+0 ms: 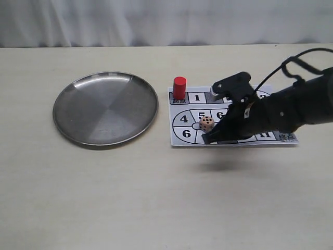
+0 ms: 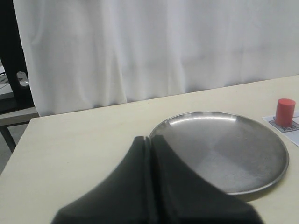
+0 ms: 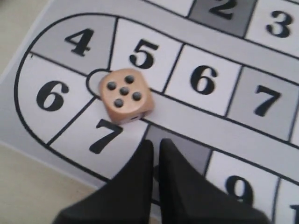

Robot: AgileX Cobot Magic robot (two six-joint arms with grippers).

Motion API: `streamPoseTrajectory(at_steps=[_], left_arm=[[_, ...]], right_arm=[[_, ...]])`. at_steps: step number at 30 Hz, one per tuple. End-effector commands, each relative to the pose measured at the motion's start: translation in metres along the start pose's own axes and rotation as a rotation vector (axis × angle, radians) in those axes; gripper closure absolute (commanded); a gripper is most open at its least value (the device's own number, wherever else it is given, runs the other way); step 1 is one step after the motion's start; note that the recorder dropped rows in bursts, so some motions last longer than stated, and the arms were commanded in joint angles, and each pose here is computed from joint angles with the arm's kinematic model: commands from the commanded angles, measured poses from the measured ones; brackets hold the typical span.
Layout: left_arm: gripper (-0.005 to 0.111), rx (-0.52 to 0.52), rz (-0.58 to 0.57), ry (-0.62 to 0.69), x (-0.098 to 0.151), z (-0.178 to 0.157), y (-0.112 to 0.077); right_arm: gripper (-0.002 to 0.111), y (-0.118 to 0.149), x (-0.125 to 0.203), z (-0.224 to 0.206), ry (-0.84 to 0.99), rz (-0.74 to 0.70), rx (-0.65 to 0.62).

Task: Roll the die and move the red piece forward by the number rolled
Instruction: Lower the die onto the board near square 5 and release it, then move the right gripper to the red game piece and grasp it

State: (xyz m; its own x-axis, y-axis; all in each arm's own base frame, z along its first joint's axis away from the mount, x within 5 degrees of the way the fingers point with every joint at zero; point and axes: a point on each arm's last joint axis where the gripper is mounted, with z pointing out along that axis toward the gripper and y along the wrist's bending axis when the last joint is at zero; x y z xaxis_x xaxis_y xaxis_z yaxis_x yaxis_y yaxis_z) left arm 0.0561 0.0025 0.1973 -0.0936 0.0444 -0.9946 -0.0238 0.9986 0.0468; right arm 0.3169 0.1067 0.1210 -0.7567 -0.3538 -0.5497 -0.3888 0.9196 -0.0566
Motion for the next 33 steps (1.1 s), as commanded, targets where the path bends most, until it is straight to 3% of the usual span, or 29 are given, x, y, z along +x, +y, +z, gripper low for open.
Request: streamPoseTrajectory(at_steps=[1, 33], left_arm=[[0.107, 0.003, 0.0, -0.008, -0.0003, 0.0, -0.0002], [0.107, 0.003, 0.0, -0.008, -0.0003, 0.0, -0.0002]], right_arm=[[0.104, 0.0064, 0.0085, 0.0158, -0.01, -0.039, -0.015], [0.104, 0.0064, 0.0075, 0.015, -0.017, -0.039, -0.015]])
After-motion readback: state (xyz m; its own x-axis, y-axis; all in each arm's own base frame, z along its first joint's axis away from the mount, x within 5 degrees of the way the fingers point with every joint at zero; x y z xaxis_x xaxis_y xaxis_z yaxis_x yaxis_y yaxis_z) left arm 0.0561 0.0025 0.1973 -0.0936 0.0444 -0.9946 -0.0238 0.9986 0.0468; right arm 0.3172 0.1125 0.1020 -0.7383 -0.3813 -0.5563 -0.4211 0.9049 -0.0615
